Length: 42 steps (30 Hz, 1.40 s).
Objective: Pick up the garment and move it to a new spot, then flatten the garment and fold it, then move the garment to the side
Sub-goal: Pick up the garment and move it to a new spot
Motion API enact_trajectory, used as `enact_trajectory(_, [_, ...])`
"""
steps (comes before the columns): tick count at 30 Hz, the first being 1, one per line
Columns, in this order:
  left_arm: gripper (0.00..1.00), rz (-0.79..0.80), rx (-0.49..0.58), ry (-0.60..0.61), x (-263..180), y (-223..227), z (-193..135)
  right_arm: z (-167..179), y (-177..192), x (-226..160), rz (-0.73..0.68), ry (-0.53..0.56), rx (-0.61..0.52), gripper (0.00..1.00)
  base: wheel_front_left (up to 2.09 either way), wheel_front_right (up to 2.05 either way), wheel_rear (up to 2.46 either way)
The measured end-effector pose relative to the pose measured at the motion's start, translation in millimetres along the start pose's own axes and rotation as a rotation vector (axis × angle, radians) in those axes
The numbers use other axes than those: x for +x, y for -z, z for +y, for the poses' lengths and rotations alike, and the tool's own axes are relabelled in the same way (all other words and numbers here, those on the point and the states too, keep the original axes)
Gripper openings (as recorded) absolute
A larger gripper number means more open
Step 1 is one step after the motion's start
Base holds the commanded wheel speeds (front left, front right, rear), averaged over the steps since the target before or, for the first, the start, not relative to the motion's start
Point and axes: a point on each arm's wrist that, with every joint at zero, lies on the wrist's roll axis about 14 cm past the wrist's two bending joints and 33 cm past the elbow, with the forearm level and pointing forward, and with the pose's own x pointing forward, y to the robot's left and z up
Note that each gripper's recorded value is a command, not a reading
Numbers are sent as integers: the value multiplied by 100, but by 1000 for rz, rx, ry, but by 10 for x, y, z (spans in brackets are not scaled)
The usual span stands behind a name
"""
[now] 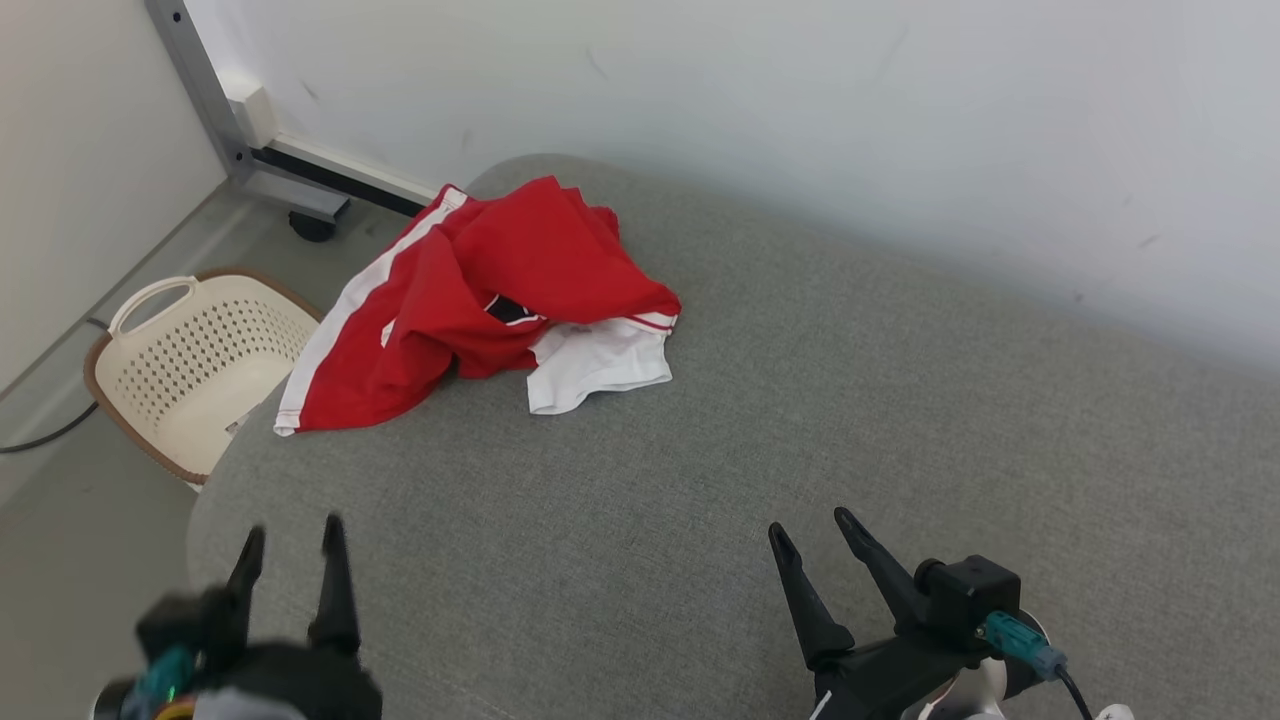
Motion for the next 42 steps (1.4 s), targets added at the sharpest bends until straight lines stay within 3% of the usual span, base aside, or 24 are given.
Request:
enact_trajectory(11, [100, 252, 16, 143, 983, -109, -429, 58, 184, -87, 89, -27, -13, 100, 0, 0, 0])
enact_trajectory(19, [100, 394, -11, 156, 1470, 64, -687, -263, 240, -232, 130, 60, -14, 100, 0, 0, 0])
enact_trajectory(32, [100, 511, 53, -18, 1910, 716, -551, -830, 466, -465, 192, 204, 40, 100, 0, 0, 0])
enact_trajectory(33, [85, 518, 57, -26, 1922, 761, -548, -861, 478, -476, 194, 213, 43, 100, 0, 0, 0])
enact_trajectory(35, [0, 510, 70, -31, 1958, 799, -558, -909, 503, -507, 200, 229, 49, 100, 0, 0, 0])
enact_trajectory(42, [0, 427, 89, -10, 2061, 567, -575, -852, 422, -486, 169, 222, 53, 100, 0, 0, 0])
